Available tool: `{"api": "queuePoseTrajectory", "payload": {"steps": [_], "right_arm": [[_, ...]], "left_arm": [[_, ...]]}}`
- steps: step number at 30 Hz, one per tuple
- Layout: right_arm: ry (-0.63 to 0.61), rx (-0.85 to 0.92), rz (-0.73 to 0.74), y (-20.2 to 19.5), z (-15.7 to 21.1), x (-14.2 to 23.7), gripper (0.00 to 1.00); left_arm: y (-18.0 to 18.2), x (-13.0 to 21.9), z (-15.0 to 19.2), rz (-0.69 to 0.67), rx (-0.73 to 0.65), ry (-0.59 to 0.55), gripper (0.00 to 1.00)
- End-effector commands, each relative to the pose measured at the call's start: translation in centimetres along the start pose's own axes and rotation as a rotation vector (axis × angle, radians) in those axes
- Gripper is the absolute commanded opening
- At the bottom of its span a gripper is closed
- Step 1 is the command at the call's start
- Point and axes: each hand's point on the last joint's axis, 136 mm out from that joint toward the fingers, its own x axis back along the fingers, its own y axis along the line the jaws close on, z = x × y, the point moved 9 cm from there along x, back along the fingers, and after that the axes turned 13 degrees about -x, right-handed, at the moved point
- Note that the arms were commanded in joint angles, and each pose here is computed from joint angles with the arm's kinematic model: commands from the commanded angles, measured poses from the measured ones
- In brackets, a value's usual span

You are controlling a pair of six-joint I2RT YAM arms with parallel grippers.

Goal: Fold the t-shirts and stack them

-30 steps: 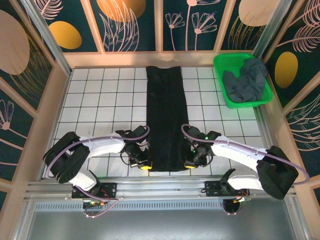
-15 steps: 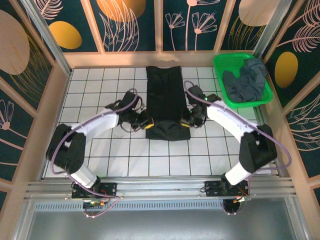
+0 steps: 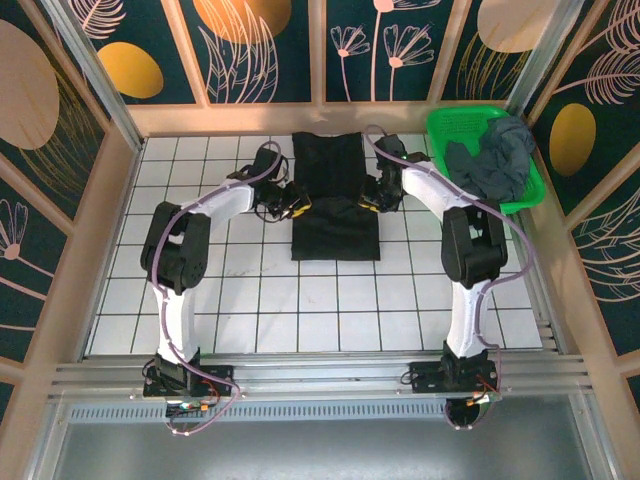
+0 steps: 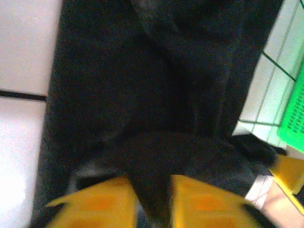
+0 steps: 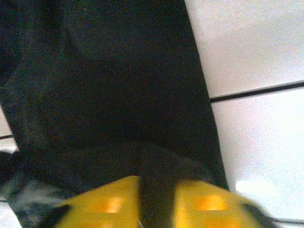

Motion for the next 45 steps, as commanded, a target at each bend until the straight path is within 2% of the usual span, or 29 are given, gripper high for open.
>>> {"api": "queuePoseTrajectory", "payload": {"steps": [1, 4, 6, 8, 13, 18, 22, 28, 31, 34, 38, 41, 42, 43, 45], "right_arm": [[-0.035, 0.076, -0.096, 1.3, -1.3, 1.2, 0.48], [-0.087, 0.055, -0.074, 0.4, -2.0, 2.8, 0.58], [-0.138, 0.037, -0.075, -0.4, -1.7, 4.5, 0.64], [-0.163, 0.019, -0.052, -1.6, -0.5, 5.5, 0.67], [-0.065, -0.078, -0.044, -5.8, 5.2, 5.1, 0.64], [0.038, -0.153, -0.047, -8.0, 9.6, 3.4, 0.62], [0.092, -0.203, -0.030, -9.2, 10.7, 1.9, 0.62], [0.132, -0.204, -0.036, -9.0, 10.2, -0.3, 0.58], [0.134, -0.204, -0.050, -8.2, 9.4, -0.9, 0.55], [0.143, -0.208, -0.044, -7.9, 9.0, -1.7, 0.46], [0.125, -0.205, -0.065, -7.3, 8.3, -2.0, 0.22], [0.106, -0.199, -0.081, -6.6, 7.8, -1.5, 0.10], [0.101, -0.197, -0.075, -6.5, 7.8, -1.3, 0.03], [0.096, -0.198, -0.068, -6.5, 7.8, -1.1, 0.00], [0.088, -0.201, -0.046, -7.0, 8.1, -0.5, 0.00]], "left_arm": [[-0.6, 1.3, -1.2, -0.062, -0.040, -0.062, 0.64], [-0.4, 2.5, -0.5, -0.085, -0.027, -0.079, 0.72], [0.2, 3.6, 0.9, -0.098, -0.006, -0.082, 0.72], [1.1, 4.5, 3.0, -0.095, 0.031, -0.071, 0.69], [3.2, 4.7, 8.4, -0.011, 0.158, 0.020, 0.62], [3.5, 3.1, 10.6, 0.014, 0.203, 0.096, 0.62], [4.0, 1.5, 11.9, -0.011, 0.224, 0.162, 0.56], [4.8, 0.2, 12.2, -0.048, 0.219, 0.191, 0.47], [5.2, -0.3, 12.1, -0.076, 0.218, 0.191, 0.39], [5.3, -0.6, 11.8, -0.095, 0.207, 0.177, 0.32], [5.0, -0.9, 11.1, -0.100, 0.191, 0.163, 0.16], [4.9, -0.7, 10.8, -0.105, 0.180, 0.155, 0.00], [4.9, -0.5, 10.8, -0.111, 0.179, 0.154, 0.00], [4.9, -0.3, 10.9, -0.113, 0.174, 0.153, 0.00], [4.9, 0.2, 11.2, -0.114, 0.165, 0.160, 0.00]]}}
